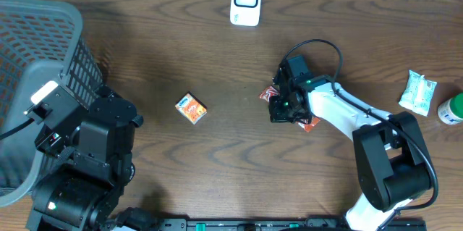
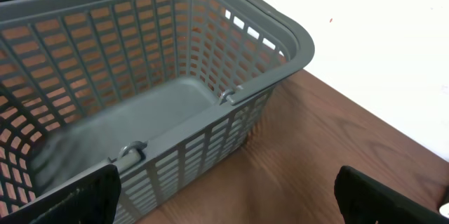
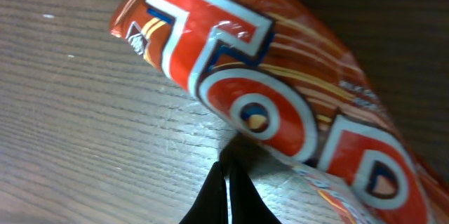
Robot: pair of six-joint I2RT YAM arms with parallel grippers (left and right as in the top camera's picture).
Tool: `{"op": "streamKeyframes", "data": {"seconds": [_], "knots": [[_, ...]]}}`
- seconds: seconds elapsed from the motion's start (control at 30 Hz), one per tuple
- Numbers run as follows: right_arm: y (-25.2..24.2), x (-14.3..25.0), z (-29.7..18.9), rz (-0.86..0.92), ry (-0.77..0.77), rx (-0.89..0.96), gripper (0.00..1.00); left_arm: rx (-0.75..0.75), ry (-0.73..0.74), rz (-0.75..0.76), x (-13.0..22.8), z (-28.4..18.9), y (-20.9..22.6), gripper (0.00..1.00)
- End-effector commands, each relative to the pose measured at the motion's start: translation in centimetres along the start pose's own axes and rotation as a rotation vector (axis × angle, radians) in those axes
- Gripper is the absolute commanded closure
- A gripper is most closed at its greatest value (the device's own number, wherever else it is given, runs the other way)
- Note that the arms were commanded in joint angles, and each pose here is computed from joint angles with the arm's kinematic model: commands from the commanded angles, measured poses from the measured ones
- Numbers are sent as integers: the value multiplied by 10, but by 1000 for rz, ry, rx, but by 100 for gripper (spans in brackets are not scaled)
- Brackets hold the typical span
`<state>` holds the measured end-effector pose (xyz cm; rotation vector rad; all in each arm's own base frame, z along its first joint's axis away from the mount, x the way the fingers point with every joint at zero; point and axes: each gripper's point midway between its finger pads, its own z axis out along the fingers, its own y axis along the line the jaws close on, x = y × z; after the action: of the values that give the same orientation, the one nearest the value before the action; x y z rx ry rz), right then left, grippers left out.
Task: Scan the item barcode
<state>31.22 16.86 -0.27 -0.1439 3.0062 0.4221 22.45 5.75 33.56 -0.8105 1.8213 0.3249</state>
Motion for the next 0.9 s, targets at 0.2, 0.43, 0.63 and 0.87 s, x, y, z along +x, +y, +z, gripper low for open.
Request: {"op": "streamKeyframes", "data": {"seconds": [0.2,0.43,0.63,0.87], "knots": [[3,-45,-50,-24,-202,85,99,-5,-13,-17,-6,-2,2,2],[-11,-49,-50,-16,-225,163,99,-5,-13,-17,-6,-2,2,2],[-19,-49,-45,-12,-224,202,99,-5,-13,-17,-6,-2,2,2],[-27,-25,-17,-2,-107,210,99,-5,-13,-17,-6,-2,2,2]]}}
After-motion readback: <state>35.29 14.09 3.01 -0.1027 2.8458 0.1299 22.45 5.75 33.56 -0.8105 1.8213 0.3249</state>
